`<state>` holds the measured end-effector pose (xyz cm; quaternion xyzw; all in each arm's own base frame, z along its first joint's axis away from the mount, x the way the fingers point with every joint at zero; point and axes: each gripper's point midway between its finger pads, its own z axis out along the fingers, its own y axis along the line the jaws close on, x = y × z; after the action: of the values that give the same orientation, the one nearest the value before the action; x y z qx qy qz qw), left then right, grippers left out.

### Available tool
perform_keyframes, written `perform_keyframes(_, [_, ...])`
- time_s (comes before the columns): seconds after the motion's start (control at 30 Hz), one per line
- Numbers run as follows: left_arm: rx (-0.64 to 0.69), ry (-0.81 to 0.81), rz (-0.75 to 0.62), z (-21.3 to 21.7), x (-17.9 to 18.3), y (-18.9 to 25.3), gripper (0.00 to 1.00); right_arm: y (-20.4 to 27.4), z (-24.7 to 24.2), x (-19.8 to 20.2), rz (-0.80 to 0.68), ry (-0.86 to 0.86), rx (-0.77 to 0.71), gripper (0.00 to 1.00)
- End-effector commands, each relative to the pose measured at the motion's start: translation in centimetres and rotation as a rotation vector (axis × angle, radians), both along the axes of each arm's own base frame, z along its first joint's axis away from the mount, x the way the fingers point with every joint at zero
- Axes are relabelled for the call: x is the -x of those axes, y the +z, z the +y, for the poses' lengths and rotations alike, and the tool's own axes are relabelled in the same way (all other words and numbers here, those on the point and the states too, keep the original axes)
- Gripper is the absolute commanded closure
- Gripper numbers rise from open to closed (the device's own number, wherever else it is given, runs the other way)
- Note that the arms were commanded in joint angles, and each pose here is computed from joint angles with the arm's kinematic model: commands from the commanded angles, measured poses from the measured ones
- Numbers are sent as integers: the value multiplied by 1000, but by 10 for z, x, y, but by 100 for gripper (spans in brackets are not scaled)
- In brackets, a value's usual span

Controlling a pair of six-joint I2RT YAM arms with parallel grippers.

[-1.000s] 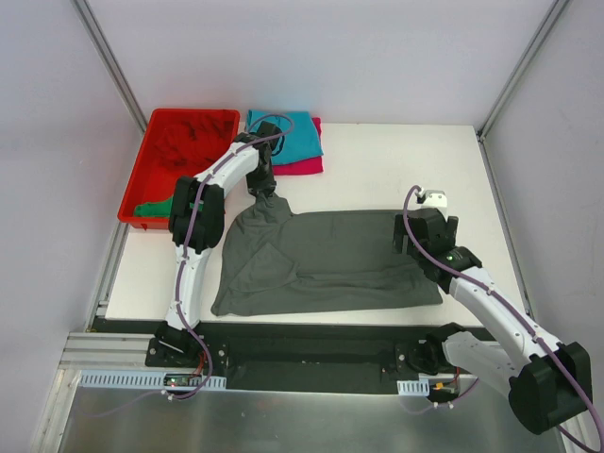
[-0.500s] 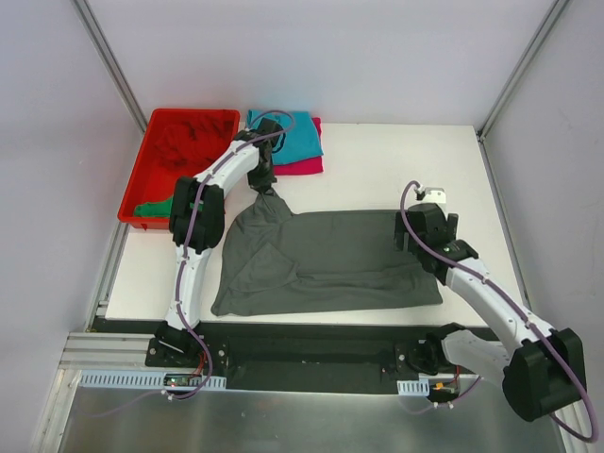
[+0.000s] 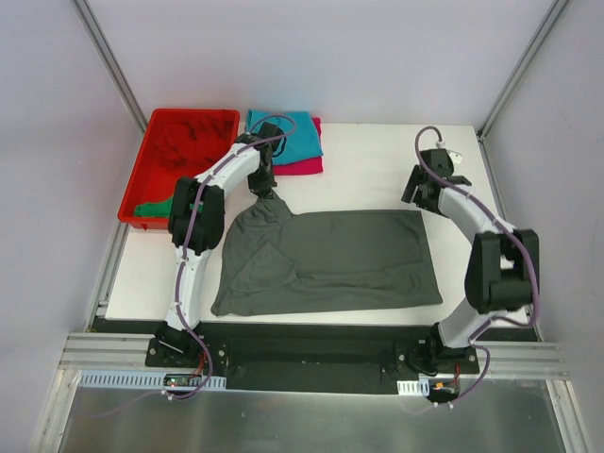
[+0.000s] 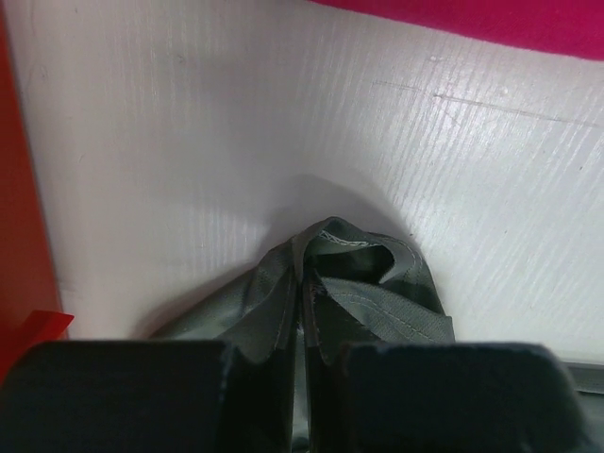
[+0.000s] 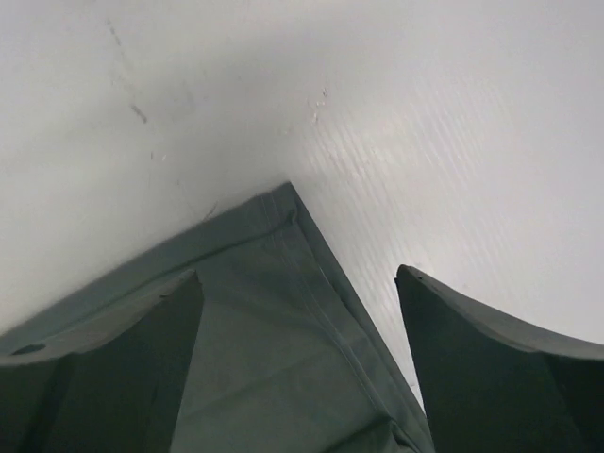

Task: Fold and stack the t-shirts
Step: Grap the side of the flattened tshirt furthest away from the robot with both arms

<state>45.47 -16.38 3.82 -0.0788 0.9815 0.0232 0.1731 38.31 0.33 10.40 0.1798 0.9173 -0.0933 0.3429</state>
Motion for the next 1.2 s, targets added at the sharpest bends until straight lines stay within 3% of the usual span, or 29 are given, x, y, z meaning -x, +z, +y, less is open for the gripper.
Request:
perform_keyframes(0.0, [7, 12, -76, -2, -4, 32, 100, -22, -4, -26, 91, -96, -127, 18])
perform_keyframes(0.23, [-5, 20, -75, 0, -7, 25, 100, -49, -7, -37, 160, -123, -137, 34])
perform_keyframes(0.37, [-13, 14, -73, 1, -9, 21, 100, -63, -3, -38, 181, -111, -158, 51])
perform_keyframes(1.17, [12, 17, -58, -1, -6, 17, 100, -82, -1, -58, 173, -161, -214, 50])
